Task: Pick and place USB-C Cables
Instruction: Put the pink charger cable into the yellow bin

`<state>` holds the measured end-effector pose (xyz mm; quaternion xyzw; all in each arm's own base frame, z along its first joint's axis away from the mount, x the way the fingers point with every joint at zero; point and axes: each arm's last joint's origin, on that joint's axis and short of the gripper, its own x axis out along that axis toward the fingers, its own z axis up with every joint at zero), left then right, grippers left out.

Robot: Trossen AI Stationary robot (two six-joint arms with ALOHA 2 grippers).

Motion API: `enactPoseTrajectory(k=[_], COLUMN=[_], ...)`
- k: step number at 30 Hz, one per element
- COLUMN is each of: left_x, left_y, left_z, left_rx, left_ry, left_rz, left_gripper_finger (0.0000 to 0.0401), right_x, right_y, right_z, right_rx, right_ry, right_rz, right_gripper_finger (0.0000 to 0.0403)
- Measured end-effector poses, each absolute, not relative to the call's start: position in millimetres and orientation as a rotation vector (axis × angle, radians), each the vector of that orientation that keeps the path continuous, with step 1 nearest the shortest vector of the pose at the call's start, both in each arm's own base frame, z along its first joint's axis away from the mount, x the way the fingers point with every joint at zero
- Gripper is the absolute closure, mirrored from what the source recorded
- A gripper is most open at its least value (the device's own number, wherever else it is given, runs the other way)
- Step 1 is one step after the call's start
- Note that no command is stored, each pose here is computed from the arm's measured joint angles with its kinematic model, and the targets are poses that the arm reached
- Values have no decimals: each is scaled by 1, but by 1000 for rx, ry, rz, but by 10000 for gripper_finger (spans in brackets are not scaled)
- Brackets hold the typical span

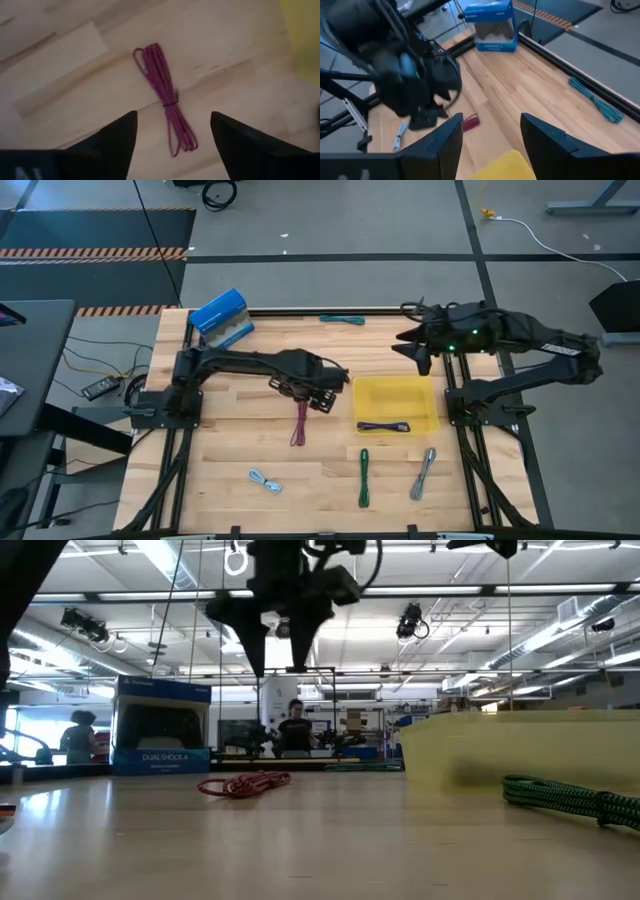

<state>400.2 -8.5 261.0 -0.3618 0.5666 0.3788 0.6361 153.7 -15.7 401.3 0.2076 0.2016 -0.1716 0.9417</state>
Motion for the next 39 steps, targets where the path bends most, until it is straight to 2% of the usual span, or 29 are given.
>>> enactPoseTrajectory(k=[7,15,22,26,29,33,39], left_x=[417,422,413,406,395,380,379], left_y=[-11,-6,-25,-38,-46,-51,-49], left_z=[224,205,194,186,169,157,144], left_rx=[-802,-844,-831,-863,-902,-924,-982], left_ry=[1339,1300,1342,1294,1287,1290,1240], left_rz=[909,921,920,908,914,943,916], left_gripper_finger=[134,135,135,136,136,136,143], right_x=[141,131,129,131,132,134,136], right_y=[-13,-12,-11,-11,-11,-11,-9], right_z=[406,408,409,409,408,408,408], right_rx=[466,528,561,565,583,609,611], right_ry=[391,369,366,369,370,376,382], right_rz=[-290,-282,-264,-265,-267,-258,-231], right_gripper_finger=[199,199,199,199,199,199,199])
